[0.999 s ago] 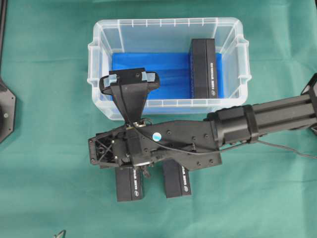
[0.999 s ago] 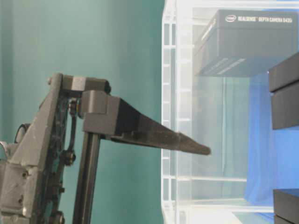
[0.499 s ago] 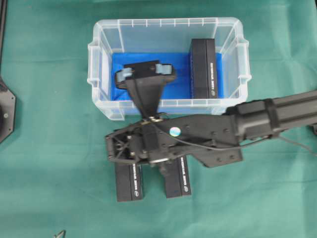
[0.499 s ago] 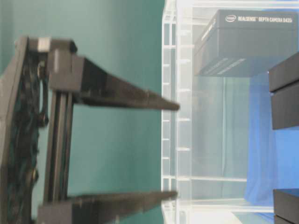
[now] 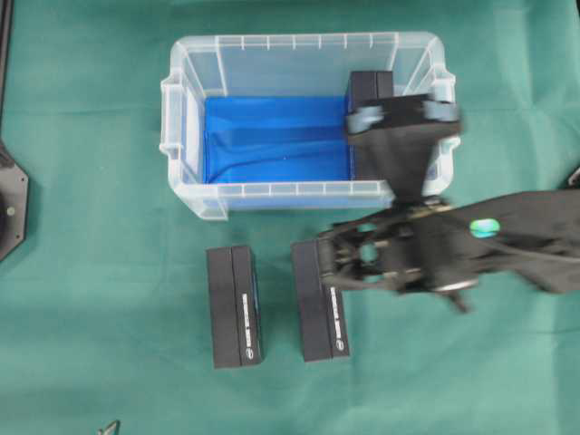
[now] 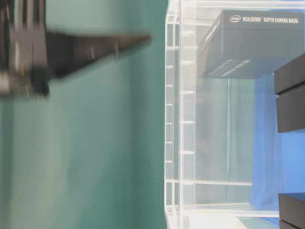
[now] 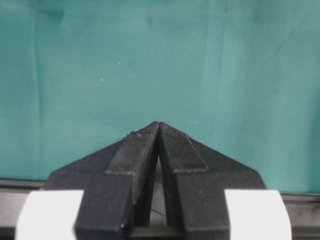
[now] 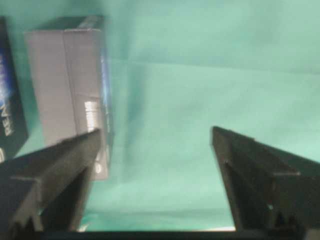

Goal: Take the box out of the case with the right arm.
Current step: 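Open the right gripper and withdraw it to the right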

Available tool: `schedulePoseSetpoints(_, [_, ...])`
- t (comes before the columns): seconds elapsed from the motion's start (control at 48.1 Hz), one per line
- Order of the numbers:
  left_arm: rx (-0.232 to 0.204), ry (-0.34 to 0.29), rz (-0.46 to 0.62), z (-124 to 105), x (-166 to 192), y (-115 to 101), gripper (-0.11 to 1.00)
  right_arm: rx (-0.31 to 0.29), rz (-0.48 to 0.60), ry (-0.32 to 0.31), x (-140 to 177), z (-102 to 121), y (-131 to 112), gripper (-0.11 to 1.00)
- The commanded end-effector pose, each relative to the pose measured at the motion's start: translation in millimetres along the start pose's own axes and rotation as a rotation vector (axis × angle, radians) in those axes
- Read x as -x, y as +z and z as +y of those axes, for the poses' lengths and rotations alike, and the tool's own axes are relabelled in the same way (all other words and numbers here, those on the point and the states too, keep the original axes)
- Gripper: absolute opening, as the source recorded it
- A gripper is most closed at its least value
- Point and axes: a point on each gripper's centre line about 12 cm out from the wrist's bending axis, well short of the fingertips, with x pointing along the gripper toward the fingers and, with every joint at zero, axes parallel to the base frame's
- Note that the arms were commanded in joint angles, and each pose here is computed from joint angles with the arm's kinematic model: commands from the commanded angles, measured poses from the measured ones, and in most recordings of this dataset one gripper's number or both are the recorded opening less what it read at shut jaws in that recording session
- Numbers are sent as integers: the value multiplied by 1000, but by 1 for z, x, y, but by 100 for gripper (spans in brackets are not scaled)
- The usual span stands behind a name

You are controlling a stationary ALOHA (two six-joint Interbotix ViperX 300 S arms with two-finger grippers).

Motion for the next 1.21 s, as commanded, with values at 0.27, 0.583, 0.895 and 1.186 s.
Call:
schedulePoseSetpoints(0.27, [-7,-2,-14,0,3,1,0,-39,32,61,12,-93,10,88])
schedulePoseSetpoints(0.583, [-7,-1,-8,-1,2,2,0,-34,39,72,13,-133,17,88])
schedulePoseSetpoints(0.895, [-8,0,-2,-1,0,3,0,-35,20,80,12,-130,27,88])
schedulePoseSetpoints(1.186, [-6,0,-2,-1,0,3,0,-6,-20,76,7,-125,74,88])
